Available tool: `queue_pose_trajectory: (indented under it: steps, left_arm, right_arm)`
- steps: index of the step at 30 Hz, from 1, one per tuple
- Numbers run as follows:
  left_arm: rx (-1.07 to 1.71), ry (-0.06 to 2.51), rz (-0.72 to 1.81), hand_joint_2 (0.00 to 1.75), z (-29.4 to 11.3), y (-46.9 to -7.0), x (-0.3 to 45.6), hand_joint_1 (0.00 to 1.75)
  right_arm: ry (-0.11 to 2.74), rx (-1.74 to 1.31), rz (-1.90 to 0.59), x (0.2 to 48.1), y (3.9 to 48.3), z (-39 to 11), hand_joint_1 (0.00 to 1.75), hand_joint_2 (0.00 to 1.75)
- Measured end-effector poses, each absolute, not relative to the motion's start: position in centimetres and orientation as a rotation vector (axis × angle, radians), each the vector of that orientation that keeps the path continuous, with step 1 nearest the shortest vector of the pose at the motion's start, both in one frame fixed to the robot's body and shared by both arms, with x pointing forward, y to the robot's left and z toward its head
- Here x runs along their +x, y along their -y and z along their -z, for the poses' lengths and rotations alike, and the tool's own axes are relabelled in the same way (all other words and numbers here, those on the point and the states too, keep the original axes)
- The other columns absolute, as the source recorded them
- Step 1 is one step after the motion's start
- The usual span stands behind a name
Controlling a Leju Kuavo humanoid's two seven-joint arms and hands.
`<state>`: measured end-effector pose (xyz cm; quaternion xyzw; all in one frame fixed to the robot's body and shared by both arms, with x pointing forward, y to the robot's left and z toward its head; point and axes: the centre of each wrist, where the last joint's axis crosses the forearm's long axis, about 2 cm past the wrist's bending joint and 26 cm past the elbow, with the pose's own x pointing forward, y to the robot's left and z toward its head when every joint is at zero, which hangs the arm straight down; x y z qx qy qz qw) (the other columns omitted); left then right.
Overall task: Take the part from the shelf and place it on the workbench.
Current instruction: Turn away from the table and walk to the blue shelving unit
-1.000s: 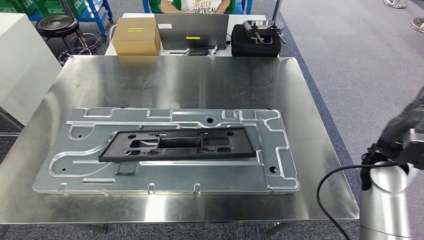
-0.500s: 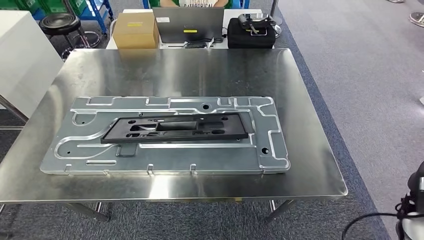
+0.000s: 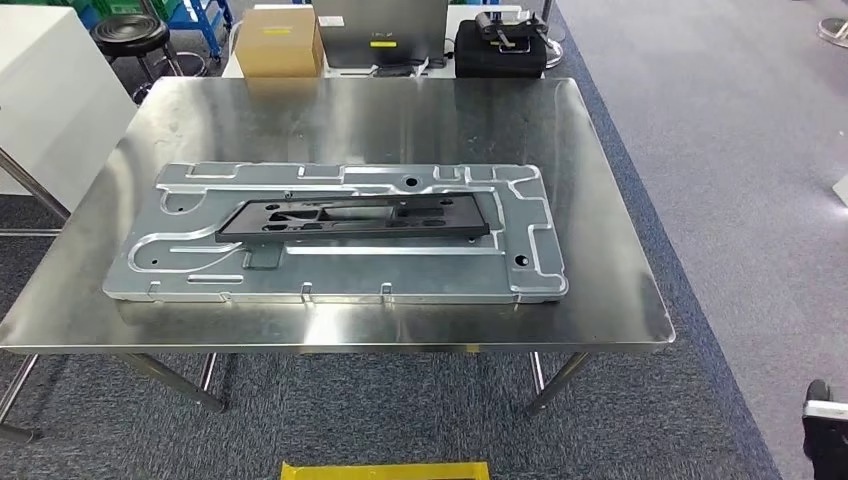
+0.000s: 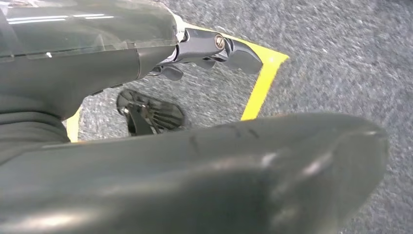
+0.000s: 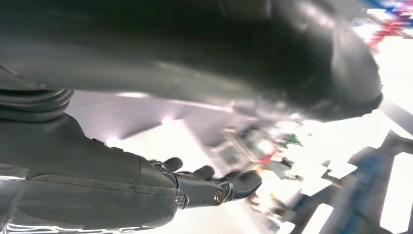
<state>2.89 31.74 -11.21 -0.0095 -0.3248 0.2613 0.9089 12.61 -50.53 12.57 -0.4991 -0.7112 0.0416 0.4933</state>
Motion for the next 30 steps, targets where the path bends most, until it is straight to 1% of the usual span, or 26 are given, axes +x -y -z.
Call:
queue_pose_trajectory:
  steps: [6,9,11,16,20,22,30]
  left_arm:
    - [-0.031,0.652,-0.562,0.00,11.3,-31.0,2.7,0.00]
    - [-0.038,0.643,-0.576,0.00,11.3,-30.5,2.7,0.00]
    - [-0.042,0.641,-0.583,0.00,11.3,-30.3,2.7,0.00]
    - [-0.047,0.640,-0.596,0.00,11.3,-30.0,2.8,0.00]
    - [-0.058,0.634,-0.581,0.00,11.3,-29.6,2.7,0.00]
    - [-0.064,0.633,-0.573,0.00,11.3,-29.5,2.7,0.00]
    - [-0.077,0.639,-0.554,0.00,11.2,-29.4,3.3,0.00]
  right_arm:
    - [1.262,-1.267,-0.074,7.5,53.1,-4.8,0.00,0.00]
    - [1.022,-1.234,-0.017,4.9,52.9,-0.6,0.00,0.00]
    - [0.915,-1.198,0.022,3.9,52.3,1.4,0.00,0.00]
    - [0.641,-0.986,0.134,2.6,49.7,5.2,0.00,0.00]
    - [0.349,-0.727,0.209,1.8,46.2,7.7,0.00,0.00]
    - [0.252,-0.625,0.225,1.3,44.2,8.7,0.00,0.00]
    - [0.121,-0.377,0.212,0.8,38.8,10.4,0.00,0.00]
